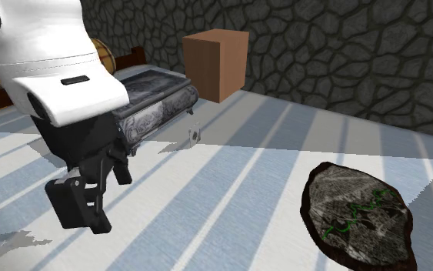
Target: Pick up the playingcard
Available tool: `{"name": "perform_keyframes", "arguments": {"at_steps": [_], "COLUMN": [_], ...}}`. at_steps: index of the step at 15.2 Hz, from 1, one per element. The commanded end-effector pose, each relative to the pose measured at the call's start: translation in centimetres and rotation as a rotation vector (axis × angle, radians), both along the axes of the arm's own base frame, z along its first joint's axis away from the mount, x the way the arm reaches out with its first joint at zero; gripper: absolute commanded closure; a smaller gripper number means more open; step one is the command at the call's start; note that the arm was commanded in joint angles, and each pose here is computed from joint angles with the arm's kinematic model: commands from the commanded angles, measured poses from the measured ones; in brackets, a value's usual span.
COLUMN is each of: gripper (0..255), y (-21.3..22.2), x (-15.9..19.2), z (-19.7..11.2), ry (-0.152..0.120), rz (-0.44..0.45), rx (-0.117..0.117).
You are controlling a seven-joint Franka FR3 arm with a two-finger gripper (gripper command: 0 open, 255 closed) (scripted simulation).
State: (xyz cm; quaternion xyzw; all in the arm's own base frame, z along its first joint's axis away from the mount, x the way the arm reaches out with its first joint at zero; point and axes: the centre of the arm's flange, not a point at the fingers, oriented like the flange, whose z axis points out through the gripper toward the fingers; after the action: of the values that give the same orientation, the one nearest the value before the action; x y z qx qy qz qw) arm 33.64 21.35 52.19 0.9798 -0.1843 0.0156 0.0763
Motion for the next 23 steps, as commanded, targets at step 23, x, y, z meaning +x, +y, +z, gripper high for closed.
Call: {"name": "perform_keyframes", "arguments": {"at_steps": [23], "gripper": [0], "y": [26.1], "x": [17.5], "z": [-2.7], "ry": [-0.325], "rz": [-0.453], "rx": [-0.12]}}
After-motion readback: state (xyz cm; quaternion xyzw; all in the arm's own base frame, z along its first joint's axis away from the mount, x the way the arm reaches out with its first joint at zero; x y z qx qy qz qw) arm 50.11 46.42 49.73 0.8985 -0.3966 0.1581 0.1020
